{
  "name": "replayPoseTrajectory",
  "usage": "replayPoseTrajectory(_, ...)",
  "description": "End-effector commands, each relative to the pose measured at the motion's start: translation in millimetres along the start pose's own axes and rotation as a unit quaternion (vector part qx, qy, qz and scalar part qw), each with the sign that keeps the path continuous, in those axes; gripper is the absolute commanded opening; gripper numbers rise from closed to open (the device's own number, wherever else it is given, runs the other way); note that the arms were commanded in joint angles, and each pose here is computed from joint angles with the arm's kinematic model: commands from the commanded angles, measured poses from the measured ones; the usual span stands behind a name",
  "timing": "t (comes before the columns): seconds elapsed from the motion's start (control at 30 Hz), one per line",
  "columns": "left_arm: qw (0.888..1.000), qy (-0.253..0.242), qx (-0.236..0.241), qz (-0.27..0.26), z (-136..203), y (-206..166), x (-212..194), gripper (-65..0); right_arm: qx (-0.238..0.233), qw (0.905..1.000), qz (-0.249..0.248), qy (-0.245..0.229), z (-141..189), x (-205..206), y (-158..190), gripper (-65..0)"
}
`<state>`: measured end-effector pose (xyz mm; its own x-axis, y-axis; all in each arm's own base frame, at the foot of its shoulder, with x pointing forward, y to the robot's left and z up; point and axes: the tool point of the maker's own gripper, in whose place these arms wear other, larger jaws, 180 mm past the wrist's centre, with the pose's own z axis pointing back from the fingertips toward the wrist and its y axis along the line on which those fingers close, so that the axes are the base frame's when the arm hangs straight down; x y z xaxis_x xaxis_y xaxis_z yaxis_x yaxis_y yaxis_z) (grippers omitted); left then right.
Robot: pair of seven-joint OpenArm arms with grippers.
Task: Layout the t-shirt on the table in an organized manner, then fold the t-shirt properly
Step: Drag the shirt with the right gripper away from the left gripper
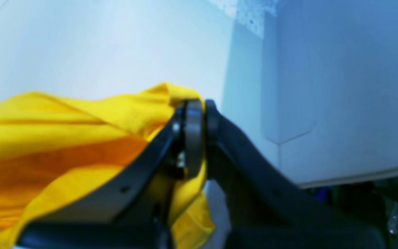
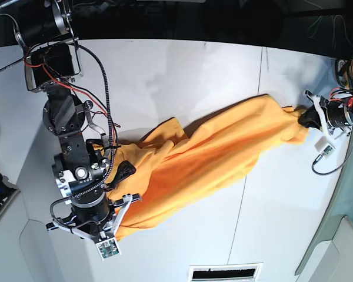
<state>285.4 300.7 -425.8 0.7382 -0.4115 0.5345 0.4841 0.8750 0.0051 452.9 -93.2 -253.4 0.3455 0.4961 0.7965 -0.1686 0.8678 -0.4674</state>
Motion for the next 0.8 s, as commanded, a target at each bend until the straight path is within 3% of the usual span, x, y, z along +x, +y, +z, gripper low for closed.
replayPoseTrajectory(0.0, 1.000, -0.010, 0.015, -0.016, 11.6, 14.2, 11.9, -65.0, -0.034, 0.9988, 0.000, -0.034, 4.1, 23.1, -25.6, -65.0)
replayPoseTrajectory(0.2, 0.994, -0.063, 0.007, -0.085, 26.9, -6.4, 62.4, -65.0, -0.075, 0.9967, -0.011, -0.028, 13.6, 14.9, -64.5, -65.0)
replayPoseTrajectory(0.53, 0.965, -0.162, -0.070, -0.193, 75.8, -102.5, 144.8, -65.0, -0.094, 0.9930, -0.071, 0.006, 53.1, -51.4, -105.7, -65.0)
replayPoseTrajectory(0.67, 0.951, -0.185, -0.085, -0.232, 96.0, -125.6, 155.7, -65.0, -0.097, 0.9909, -0.087, -0.036, 62.9, -44.1, -123.3, -65.0)
replayPoseTrajectory(0.77, 0.958, -0.176, -0.081, -0.213, 88.2, -117.4, 149.9, -65.0, -0.046, 0.9874, -0.115, -0.098, 48.1, -6.0, -120.3, -65.0)
